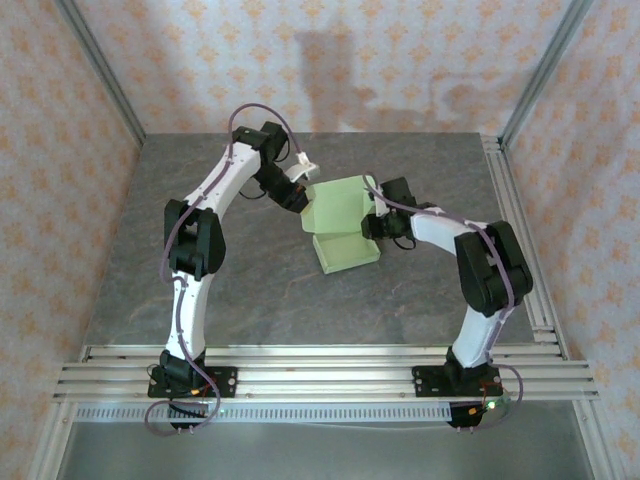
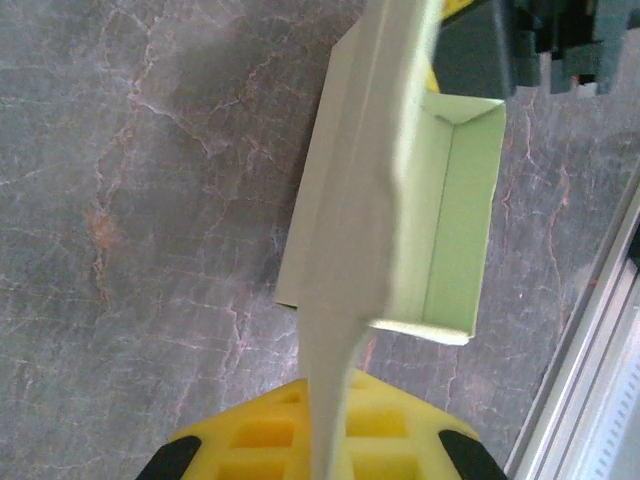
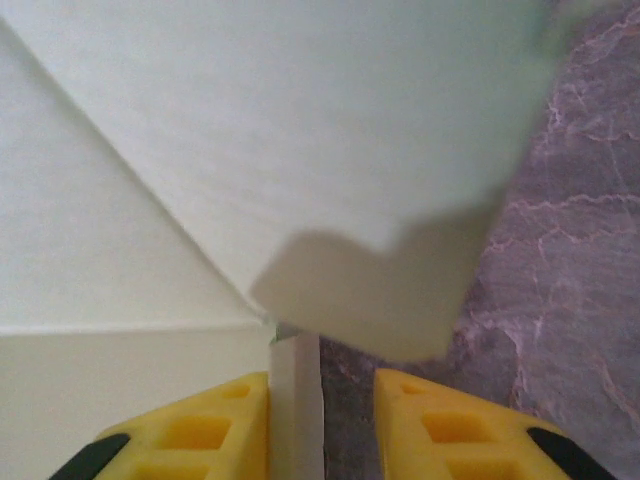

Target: Fold the paper box

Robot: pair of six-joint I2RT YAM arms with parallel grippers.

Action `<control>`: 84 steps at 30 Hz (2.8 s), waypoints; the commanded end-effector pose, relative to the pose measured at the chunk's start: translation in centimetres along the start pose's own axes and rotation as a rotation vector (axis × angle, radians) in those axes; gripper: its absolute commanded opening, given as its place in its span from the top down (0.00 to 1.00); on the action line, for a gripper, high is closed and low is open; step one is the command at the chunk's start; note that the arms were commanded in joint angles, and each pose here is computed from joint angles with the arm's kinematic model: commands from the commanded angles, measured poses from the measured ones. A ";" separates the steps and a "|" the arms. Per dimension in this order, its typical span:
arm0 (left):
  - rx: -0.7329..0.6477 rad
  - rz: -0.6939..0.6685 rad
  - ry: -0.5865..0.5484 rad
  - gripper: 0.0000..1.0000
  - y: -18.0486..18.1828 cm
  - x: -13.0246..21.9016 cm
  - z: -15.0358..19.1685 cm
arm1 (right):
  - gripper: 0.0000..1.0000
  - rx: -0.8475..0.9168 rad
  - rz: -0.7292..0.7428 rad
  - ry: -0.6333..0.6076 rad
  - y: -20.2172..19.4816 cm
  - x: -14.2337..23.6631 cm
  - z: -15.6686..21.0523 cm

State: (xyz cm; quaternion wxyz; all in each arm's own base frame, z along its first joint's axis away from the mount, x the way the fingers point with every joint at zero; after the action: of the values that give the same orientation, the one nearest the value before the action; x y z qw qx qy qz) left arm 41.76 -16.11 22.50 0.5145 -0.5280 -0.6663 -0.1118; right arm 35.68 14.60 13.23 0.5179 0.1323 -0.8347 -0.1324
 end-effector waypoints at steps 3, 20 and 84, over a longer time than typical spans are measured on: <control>-0.004 0.033 0.000 1.00 -0.7 0.1 0.1 | 0.79 0.019 0.044 0.025 0.4 -0.6 0.2; -0.030 0.013 -0.024 1.00 -1.0 0.8 -0.4 | 0.63 0.035 0.044 -0.047 1.1 2.6 2.0; -0.065 0.038 -0.022 1.00 -1.6 1.1 -0.3 | 0.67 0.078 0.263 -0.242 4.3 1.2 4.6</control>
State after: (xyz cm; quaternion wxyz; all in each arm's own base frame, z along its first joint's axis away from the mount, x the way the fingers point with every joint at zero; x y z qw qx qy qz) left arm 41.69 -16.31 22.59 0.5031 -0.5425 -0.6633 -0.1121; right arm 30.68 18.68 12.55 0.4324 -0.0108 -0.9012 -0.0268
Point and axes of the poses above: each hand's point on the last joint's axis, 136 mm out from that joint toward the fingers, its own x axis back along the fingers, its own y axis along the line the jaws close on, z = x × y, the point moved 10 cm from there along x, back along the fingers, and after that the axes turned 13 degrees about -x, right-handed, at the moved point
